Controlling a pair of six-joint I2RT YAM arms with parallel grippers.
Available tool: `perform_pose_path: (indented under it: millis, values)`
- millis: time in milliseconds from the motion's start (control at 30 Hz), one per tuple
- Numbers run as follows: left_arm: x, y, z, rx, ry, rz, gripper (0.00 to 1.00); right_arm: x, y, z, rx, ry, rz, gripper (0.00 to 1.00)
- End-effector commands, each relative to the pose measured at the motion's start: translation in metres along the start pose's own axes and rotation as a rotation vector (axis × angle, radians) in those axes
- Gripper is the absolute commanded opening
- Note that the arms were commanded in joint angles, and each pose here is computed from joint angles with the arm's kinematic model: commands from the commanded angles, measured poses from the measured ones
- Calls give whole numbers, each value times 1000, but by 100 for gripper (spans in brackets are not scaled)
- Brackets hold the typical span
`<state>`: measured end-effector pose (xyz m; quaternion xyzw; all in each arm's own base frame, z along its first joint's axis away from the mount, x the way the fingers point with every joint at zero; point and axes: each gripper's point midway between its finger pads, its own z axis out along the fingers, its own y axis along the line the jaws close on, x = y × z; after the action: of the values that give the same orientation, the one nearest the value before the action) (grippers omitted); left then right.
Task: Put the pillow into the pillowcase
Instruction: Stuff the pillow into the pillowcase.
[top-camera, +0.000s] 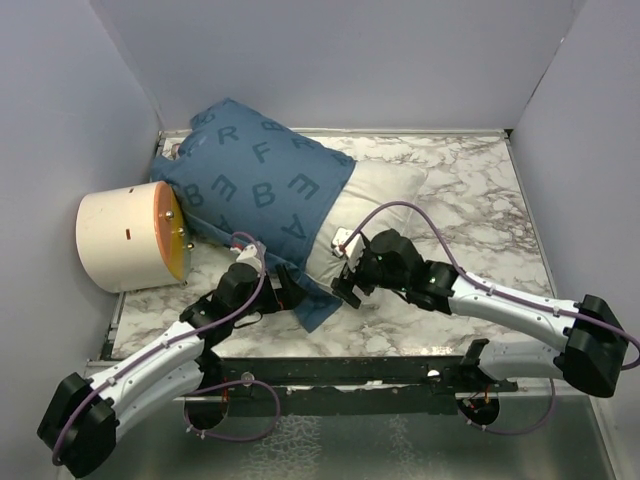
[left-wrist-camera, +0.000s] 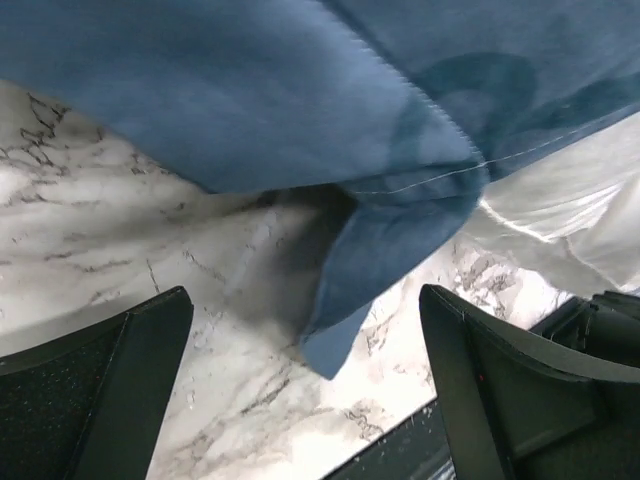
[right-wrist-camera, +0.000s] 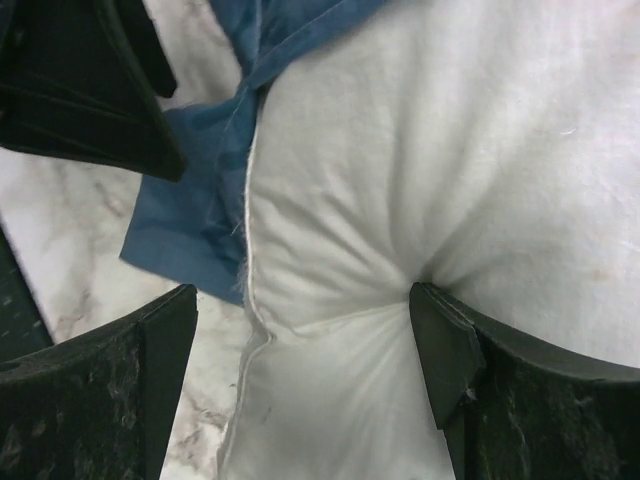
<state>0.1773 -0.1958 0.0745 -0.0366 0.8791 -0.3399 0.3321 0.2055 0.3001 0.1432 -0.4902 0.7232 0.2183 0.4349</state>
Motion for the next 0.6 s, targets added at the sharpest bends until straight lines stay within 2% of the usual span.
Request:
perform_pose_path:
  millis: [0, 200, 300, 400, 533, 567]
  values:
    - [-27, -19, 10, 118, -94, 25, 98, -33, -47, -9, 247, -86, 5, 87]
    - [-15, -31, 18, 234, -52, 0, 93, -77, -27, -36, 134, -264, 3, 86]
    - [-18, -39, 20, 267, -53, 7, 91, -87, -30, -56, 154, -301, -24, 86]
    - [-21, -41, 25, 270, -52, 9, 85, -76, -42, -63, 230, -245, -27, 87]
    - [-22, -50, 39, 303, -22, 6, 75, -45, -50, -49, 277, -118, -13, 88]
    - [-21, -53, 43, 319, -6, 6, 67, -35, -51, -42, 281, -85, -5, 88]
